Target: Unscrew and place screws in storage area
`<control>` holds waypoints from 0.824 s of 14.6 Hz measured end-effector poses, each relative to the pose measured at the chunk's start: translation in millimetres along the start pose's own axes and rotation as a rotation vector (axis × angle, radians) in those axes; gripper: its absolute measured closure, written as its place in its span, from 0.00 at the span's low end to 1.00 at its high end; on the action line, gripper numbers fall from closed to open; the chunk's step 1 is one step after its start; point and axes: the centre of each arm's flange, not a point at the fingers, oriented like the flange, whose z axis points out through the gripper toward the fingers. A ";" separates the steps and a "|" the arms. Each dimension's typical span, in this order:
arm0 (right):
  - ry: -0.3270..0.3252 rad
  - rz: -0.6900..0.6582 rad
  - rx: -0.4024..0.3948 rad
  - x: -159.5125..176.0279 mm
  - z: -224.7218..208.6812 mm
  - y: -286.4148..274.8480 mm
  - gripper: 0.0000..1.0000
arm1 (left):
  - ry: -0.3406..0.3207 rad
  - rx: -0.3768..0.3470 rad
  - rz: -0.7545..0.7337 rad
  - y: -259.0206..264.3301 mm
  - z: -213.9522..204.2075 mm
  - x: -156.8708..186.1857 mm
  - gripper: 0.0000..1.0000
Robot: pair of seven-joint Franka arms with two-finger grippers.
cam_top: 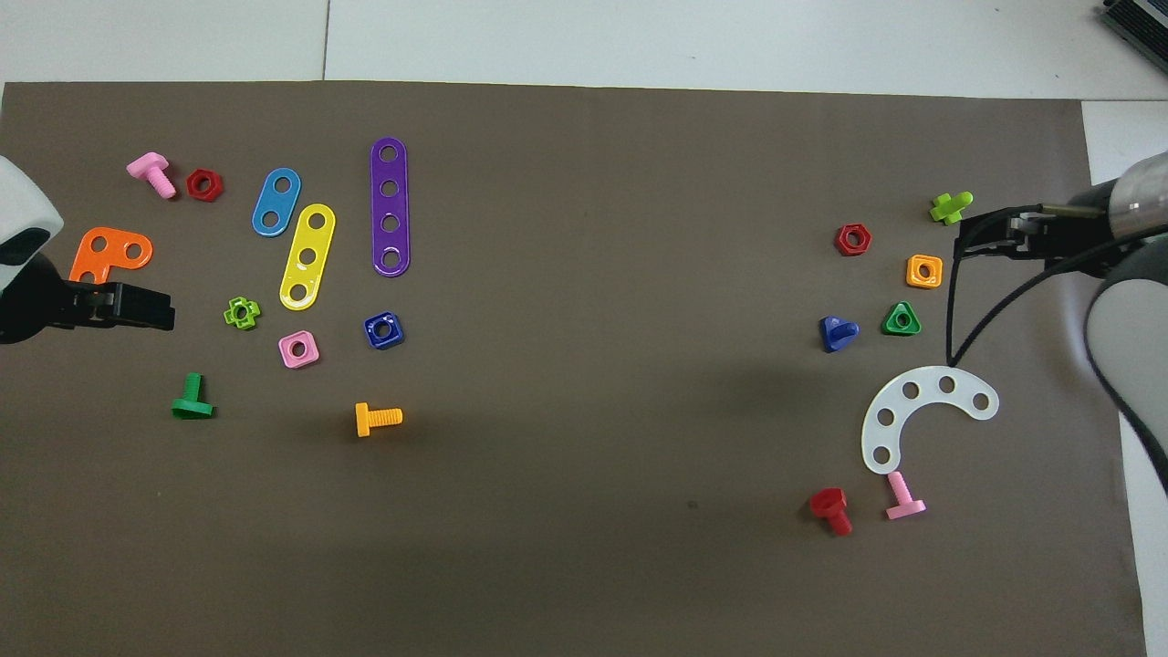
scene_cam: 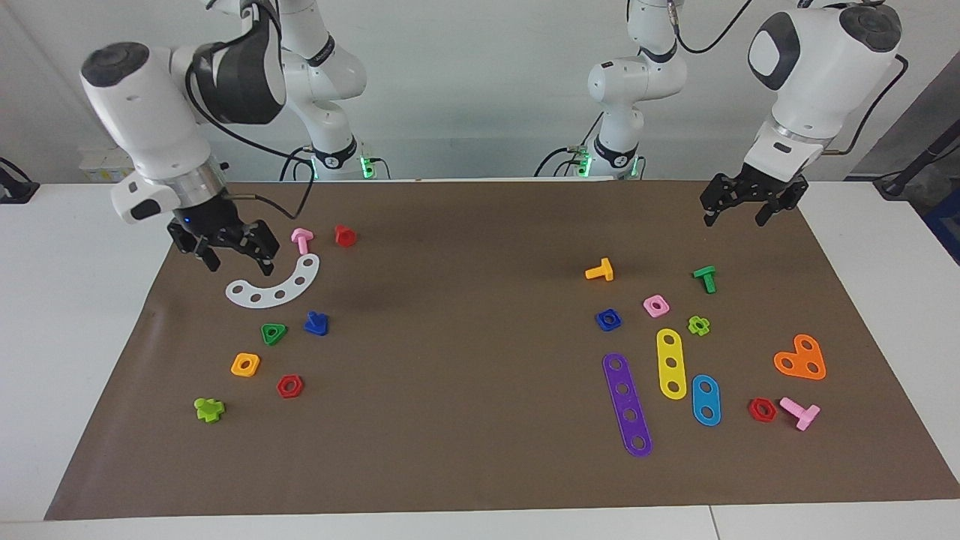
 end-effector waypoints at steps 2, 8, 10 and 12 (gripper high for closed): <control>-0.040 -0.008 -0.046 -9.8 -34.5 6.8 0.00 | 0.000 0.000 0.000 0.0 0.0 0.0 0.00; -0.088 -0.022 -0.050 -41.4 -54.8 21.1 0.00 | 0.000 0.000 0.000 0.0 0.0 0.0 0.00; -0.100 -0.010 -0.048 -42.5 -49.7 27.3 0.00 | 0.000 0.000 0.000 0.0 0.0 0.0 0.00; -0.098 -0.012 -0.047 -42.5 -49.9 26.8 0.00 | 0.000 0.000 0.000 0.0 0.0 0.0 0.00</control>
